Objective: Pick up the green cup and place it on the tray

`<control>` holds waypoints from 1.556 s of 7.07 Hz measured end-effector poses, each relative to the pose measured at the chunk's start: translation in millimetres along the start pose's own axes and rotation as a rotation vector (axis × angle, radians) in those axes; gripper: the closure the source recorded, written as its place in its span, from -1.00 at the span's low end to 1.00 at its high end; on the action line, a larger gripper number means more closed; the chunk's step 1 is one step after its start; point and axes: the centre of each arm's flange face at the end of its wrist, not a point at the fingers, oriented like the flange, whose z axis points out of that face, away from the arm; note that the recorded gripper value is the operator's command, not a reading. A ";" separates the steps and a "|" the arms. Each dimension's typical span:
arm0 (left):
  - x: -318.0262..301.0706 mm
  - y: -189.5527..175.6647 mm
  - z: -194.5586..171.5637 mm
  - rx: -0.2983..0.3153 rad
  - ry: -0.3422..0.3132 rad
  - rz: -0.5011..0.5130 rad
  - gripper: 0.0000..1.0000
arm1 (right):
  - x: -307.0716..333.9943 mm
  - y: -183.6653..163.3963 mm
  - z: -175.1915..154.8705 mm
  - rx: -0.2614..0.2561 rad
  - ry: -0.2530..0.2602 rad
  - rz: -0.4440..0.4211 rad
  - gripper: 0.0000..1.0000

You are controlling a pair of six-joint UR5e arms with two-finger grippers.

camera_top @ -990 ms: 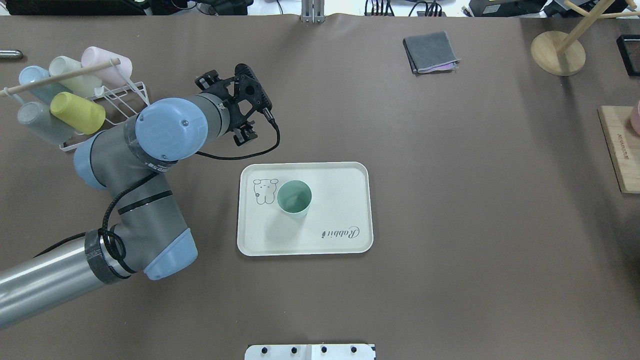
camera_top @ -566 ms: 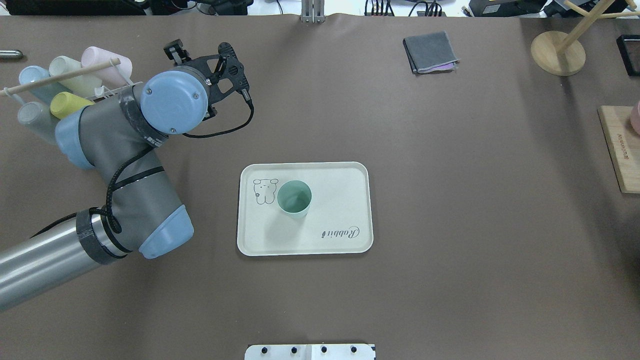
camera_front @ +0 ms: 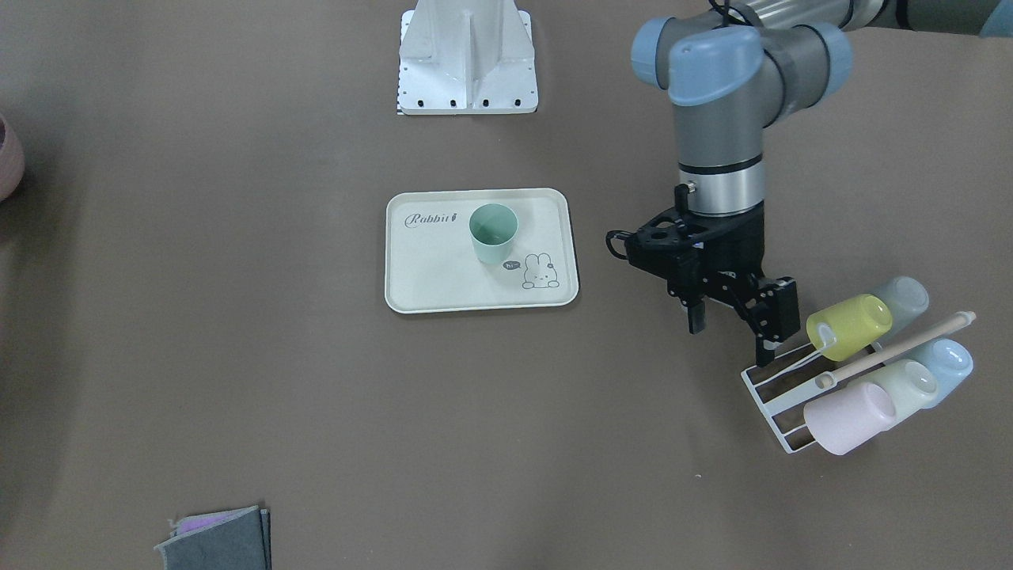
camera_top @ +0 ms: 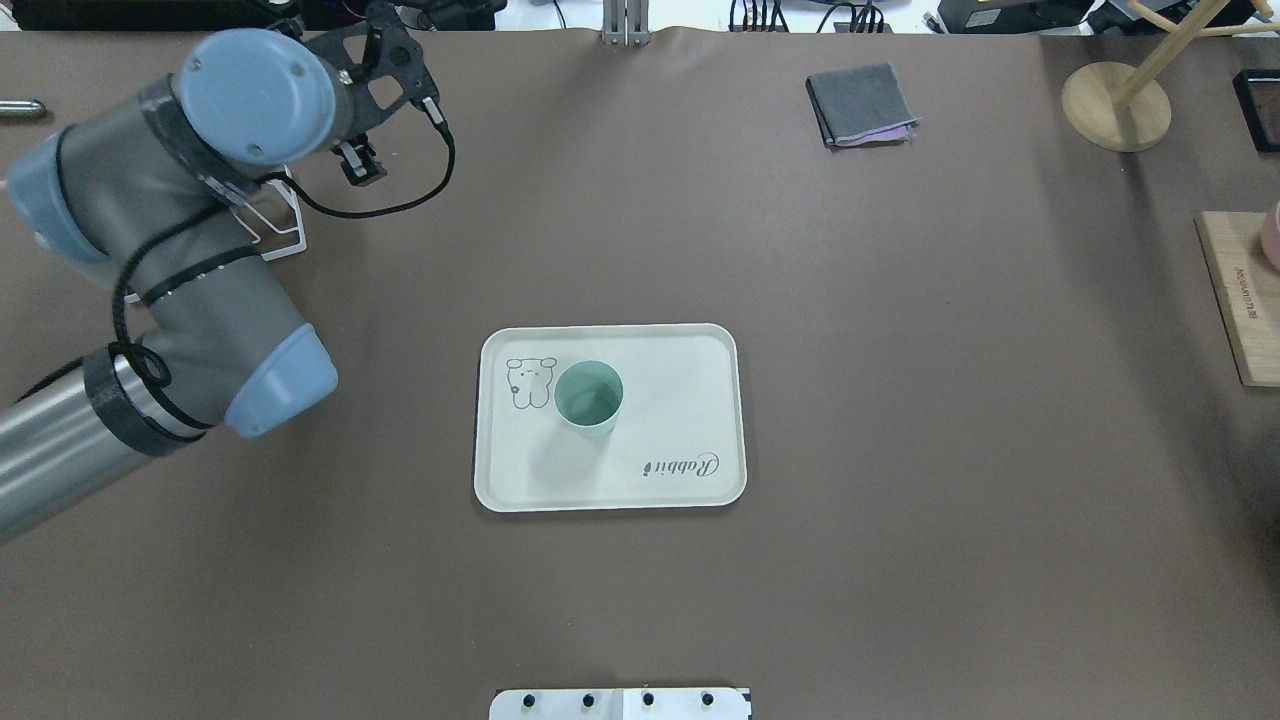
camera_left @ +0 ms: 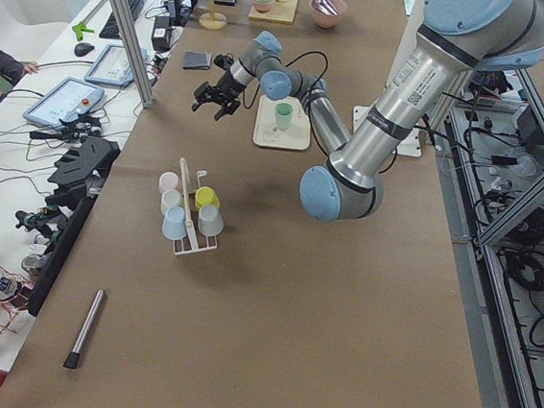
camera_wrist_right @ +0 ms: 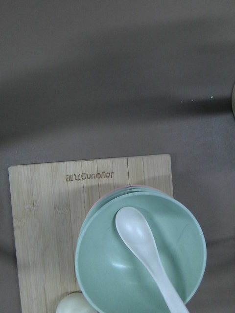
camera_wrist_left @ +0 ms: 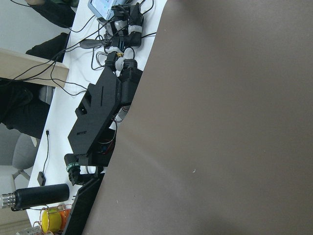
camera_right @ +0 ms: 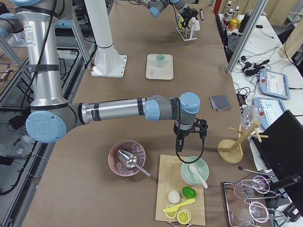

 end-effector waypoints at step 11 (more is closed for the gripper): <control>-165.1 339.5 30.6 -0.354 0.495 -0.751 -0.98 | 1.5 3.0 0.6 -0.001 0.001 0.001 -1.00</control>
